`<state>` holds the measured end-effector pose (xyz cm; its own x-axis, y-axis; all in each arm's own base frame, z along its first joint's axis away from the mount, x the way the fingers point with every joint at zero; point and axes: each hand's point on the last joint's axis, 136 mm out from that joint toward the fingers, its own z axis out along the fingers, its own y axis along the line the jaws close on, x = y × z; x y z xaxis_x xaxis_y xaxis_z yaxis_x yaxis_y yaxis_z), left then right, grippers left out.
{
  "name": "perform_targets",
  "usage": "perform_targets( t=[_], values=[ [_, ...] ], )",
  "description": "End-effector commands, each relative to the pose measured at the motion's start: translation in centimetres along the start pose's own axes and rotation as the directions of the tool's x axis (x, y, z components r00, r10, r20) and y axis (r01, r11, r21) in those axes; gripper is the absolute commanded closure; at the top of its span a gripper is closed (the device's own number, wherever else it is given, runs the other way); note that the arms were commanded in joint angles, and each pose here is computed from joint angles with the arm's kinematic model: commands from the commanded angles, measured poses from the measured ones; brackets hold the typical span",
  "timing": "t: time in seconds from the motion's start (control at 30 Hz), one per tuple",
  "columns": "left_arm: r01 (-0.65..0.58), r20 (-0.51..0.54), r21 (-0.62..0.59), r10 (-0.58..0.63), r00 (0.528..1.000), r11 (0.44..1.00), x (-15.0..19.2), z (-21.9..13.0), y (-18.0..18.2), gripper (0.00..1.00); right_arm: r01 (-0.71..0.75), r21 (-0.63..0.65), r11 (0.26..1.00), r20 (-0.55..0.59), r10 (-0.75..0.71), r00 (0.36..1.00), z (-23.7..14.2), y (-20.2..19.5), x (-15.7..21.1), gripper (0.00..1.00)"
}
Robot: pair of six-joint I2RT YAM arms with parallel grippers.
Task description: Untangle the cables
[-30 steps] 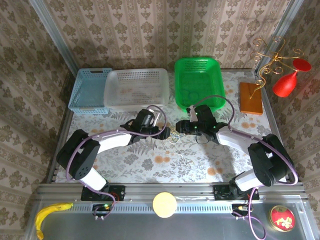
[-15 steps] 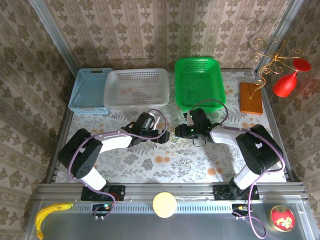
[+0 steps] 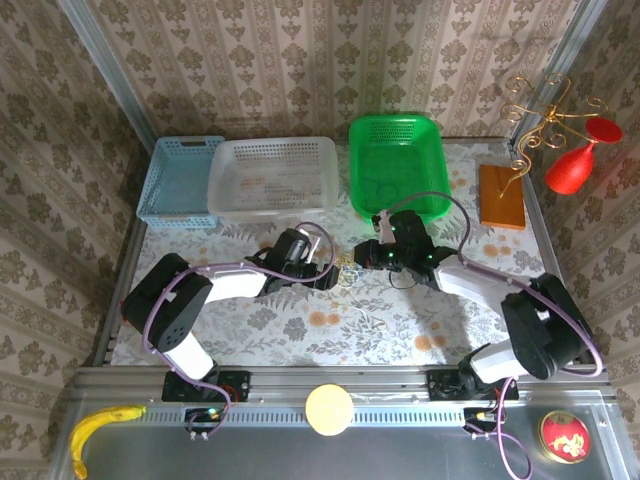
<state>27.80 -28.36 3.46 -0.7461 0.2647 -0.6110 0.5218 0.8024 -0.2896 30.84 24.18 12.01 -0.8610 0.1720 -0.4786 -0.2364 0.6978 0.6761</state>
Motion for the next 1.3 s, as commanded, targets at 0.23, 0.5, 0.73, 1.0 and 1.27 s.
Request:
perform_targets(
  t=[0.23,0.5,0.73,1.0,1.27],
  values=[
    [-0.015,-0.073,-0.056,0.01,0.997,0.998,3.2,1.0,1.9,0.0,-0.025,-0.115,0.993,0.081,0.034,0.996,-4.4,3.9,-0.7,1.0],
    [-0.031,-0.042,-0.045,0.029,0.999,0.999,1.9,-0.3,1.5,0.0,-0.014,-0.069,0.998,0.06,0.018,0.998,-3.6,2.7,-0.3,1.0],
    [-0.077,0.012,-0.003,0.077,0.997,0.997,0.5,-2.7,0.4,0.0,-0.049,-0.074,0.996,-0.026,0.047,0.999,-0.7,1.0,1.4,1.0],
    [-0.149,0.142,0.134,0.13,0.981,0.98,-1.2,-4.2,-2.4,0.0,-0.057,-0.131,0.99,-0.072,0.048,0.996,0.4,1.9,1.4,1.0],
    [-0.199,0.196,0.239,0.154,0.968,0.95,-2.2,-3.8,-4.8,0.0,-0.063,-0.219,0.974,-0.04,0.055,0.998,-0.6,4.8,-0.3,1.0]
  ],
)
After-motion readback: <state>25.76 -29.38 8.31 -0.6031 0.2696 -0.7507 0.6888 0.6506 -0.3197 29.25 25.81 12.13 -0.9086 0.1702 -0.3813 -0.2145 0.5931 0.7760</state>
